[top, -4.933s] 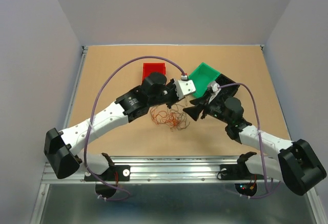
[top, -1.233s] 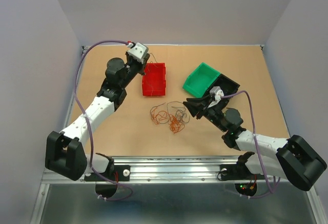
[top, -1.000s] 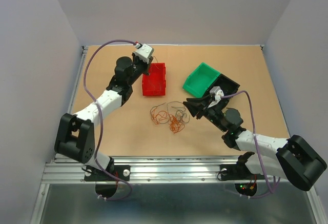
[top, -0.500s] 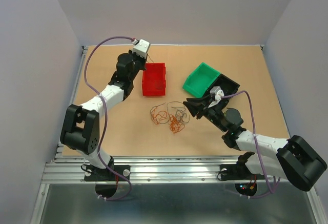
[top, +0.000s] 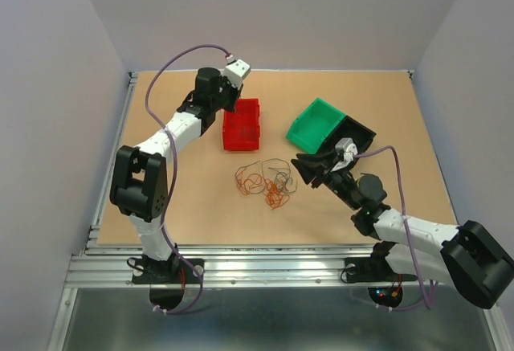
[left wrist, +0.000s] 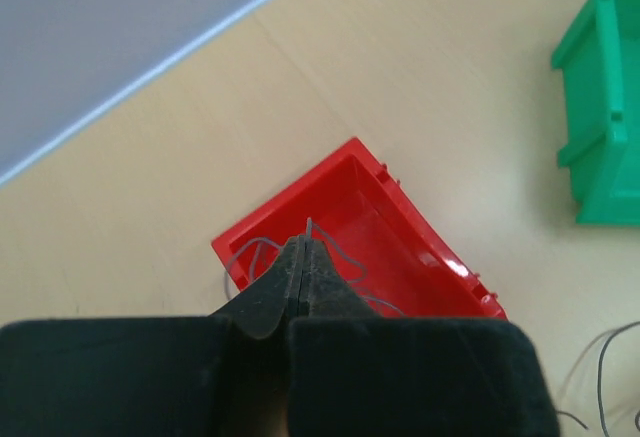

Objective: Untangle the cables

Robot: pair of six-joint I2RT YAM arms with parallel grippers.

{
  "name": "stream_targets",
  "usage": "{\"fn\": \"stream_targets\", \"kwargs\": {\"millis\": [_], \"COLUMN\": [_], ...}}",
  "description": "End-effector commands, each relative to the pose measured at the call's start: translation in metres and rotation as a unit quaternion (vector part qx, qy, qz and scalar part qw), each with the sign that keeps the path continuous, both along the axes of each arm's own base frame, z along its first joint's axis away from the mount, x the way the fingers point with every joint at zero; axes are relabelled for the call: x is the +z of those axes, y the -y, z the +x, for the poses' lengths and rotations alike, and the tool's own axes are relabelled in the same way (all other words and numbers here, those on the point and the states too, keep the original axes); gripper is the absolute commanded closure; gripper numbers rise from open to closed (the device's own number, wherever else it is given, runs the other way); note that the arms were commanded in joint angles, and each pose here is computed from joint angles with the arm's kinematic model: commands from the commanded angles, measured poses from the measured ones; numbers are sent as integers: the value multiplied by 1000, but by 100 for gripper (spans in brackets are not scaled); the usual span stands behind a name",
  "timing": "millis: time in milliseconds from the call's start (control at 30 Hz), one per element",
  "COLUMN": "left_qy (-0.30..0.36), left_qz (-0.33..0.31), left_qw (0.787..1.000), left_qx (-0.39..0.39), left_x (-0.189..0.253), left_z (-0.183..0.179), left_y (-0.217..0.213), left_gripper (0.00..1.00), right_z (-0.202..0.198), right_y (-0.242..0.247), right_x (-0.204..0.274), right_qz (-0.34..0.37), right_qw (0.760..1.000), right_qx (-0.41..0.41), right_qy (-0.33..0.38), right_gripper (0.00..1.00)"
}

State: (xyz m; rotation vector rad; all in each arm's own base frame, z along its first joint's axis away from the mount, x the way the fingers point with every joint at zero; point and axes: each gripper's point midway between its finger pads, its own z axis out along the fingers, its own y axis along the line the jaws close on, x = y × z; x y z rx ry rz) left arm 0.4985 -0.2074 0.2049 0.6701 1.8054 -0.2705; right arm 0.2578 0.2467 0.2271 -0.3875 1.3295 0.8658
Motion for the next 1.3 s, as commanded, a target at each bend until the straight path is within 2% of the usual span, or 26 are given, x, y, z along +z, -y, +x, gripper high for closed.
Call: {"fn": "stream_targets", "kwargs": {"millis": [0, 300, 600, 767, 1000, 1267], "left_qy": [-21, -77, -28, -59, -100, -147], "left_qz": [18, 40, 65, 93, 102, 58], "left_qw": [999, 995, 996, 990, 987, 985], "left_qx": [-21, -42, -60, -93, -72, -64], "left_x": [-8, -45, -27, -53, -78, -96], "left_z": [-15, -22, -38, -50, -36, -15], "left_y": [2, 10, 20, 35, 31, 16], "left_gripper": [100, 100, 100, 100, 100, 100], "right_z": [-4, 1, 7, 9, 12, 14], "right_y": [9, 10, 5, 5, 6, 6], "right_x": [10, 7, 3, 2, 1, -1], "right_qz": [14, 12, 10, 8, 6, 5], "right_qw": [999, 999, 1000, 999, 999, 999], "right_qx": [-15, -26, -27, -31, -37, -40], "right_qy": [25, 18, 8, 5, 3, 1], "right_gripper": [67, 64, 64, 64, 64, 64]}}
